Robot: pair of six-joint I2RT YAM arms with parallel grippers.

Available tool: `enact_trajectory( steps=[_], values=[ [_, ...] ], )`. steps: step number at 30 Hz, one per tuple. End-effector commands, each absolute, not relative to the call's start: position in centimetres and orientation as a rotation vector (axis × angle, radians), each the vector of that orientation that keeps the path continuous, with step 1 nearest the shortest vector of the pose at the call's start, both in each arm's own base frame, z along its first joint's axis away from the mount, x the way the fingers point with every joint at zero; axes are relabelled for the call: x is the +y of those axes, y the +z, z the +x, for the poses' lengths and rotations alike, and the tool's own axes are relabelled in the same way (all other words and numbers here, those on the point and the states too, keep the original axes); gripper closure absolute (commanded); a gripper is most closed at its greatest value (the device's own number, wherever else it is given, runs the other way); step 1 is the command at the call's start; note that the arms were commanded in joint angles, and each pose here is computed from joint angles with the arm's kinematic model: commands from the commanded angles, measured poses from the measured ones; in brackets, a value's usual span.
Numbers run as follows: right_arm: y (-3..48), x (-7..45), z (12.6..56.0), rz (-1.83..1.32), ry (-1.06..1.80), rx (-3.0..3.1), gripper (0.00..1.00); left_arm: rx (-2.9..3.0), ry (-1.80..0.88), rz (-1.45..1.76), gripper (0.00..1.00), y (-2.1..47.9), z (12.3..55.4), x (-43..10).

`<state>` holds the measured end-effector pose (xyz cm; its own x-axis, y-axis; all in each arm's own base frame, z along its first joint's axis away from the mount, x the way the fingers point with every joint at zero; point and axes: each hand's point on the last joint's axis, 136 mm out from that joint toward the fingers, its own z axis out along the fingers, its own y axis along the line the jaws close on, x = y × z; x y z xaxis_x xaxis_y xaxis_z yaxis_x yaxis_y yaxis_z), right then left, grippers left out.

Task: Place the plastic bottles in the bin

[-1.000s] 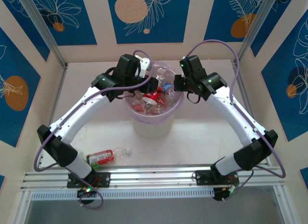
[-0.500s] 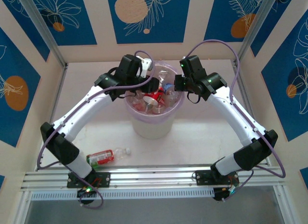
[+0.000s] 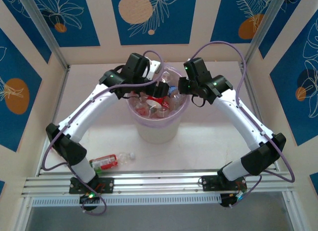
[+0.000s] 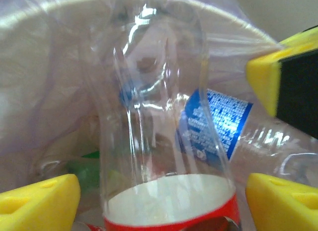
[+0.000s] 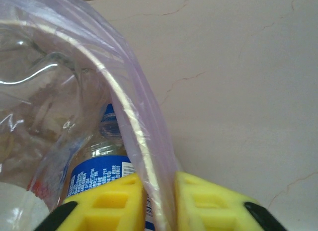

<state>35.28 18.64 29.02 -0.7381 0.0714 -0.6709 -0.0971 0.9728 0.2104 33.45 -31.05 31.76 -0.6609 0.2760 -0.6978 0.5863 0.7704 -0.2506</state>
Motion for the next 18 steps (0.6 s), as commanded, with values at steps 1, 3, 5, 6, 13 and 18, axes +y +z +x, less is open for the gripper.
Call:
enact_trajectory(
  steps=[1,3,5,6,13,18],
  values=[
    [30.6,19.3,35.5,-0.014,0.332,2.338,0.71,2.204,-0.556,0.629,0.11,36.3,32.9,-28.8],
    [31.0,19.4,35.5,-0.025,0.339,2.329,0.63,2.178,-0.523,0.592,0.08,37.7,32.7,-27.4],
    [31.4,19.6,35.5,-0.041,0.354,2.32,0.5,2.195,-0.47,0.523,0.05,38.3,32.4,-25.2],
    [31.5,19.7,35.6,-0.044,0.357,2.317,0.43,2.214,-0.445,0.483,0.04,38.2,32.2,-24.0],
    [32.6,20.3,35.9,-0.077,0.391,2.284,0.18,2.443,-0.337,-0.007,0.0,31.8,30.5,-13.4],
    [33.5,20.0,35.6,-0.097,0.396,2.269,0.14,2.646,-0.207,-0.211,0.0,25.1,26.1,-8.7]
  ],
)
